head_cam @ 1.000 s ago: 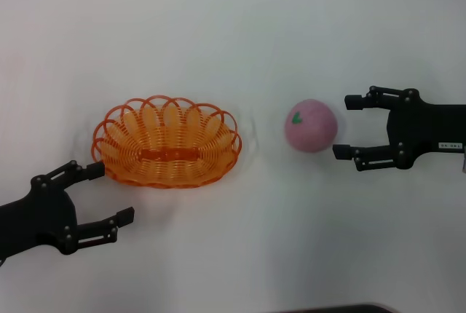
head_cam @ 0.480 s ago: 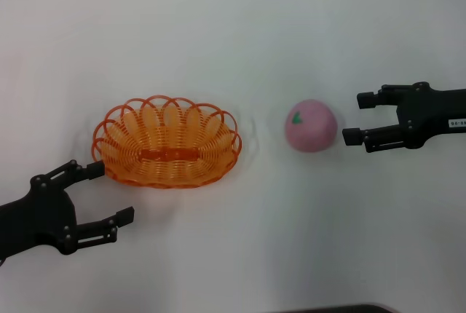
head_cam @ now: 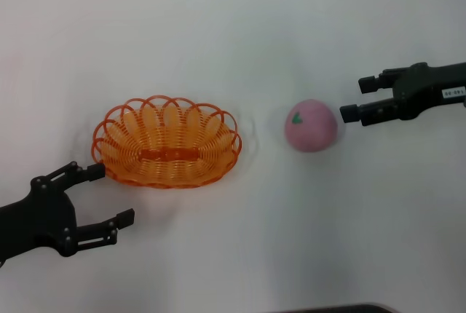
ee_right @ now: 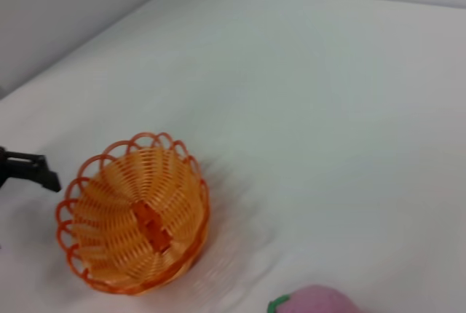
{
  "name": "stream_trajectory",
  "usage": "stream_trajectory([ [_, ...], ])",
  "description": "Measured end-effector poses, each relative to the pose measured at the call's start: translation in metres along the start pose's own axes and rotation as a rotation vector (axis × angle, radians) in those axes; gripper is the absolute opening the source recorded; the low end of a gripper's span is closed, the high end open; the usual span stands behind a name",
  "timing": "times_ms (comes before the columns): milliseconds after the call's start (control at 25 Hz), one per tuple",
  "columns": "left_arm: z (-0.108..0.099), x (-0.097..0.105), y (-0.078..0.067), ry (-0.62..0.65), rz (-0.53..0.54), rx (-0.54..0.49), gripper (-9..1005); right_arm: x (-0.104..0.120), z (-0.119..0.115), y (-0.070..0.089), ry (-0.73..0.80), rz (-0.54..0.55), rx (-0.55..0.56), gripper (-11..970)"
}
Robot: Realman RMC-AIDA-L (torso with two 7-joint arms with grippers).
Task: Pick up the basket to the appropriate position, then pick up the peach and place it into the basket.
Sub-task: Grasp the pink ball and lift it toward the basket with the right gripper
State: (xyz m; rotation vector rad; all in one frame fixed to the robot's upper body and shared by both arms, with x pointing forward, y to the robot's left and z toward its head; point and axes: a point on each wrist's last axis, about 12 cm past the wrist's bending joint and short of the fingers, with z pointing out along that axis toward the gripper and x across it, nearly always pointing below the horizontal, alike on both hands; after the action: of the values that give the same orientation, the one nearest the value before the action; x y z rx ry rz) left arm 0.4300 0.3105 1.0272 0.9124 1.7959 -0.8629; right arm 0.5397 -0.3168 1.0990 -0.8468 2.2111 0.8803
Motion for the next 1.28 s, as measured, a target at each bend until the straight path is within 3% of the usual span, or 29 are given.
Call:
stream_trajectory([
  [520,-0.005,0.001,0.000,0.007,0.002,-0.014,933,-0.022,0.019,0.000,0.097,0.091,0.010,897],
  [1280,-0.005,0.001,0.000,0.007,0.001,-0.015,932,-0.053,0.048,0.007,0.285,0.040,0.046,887],
])
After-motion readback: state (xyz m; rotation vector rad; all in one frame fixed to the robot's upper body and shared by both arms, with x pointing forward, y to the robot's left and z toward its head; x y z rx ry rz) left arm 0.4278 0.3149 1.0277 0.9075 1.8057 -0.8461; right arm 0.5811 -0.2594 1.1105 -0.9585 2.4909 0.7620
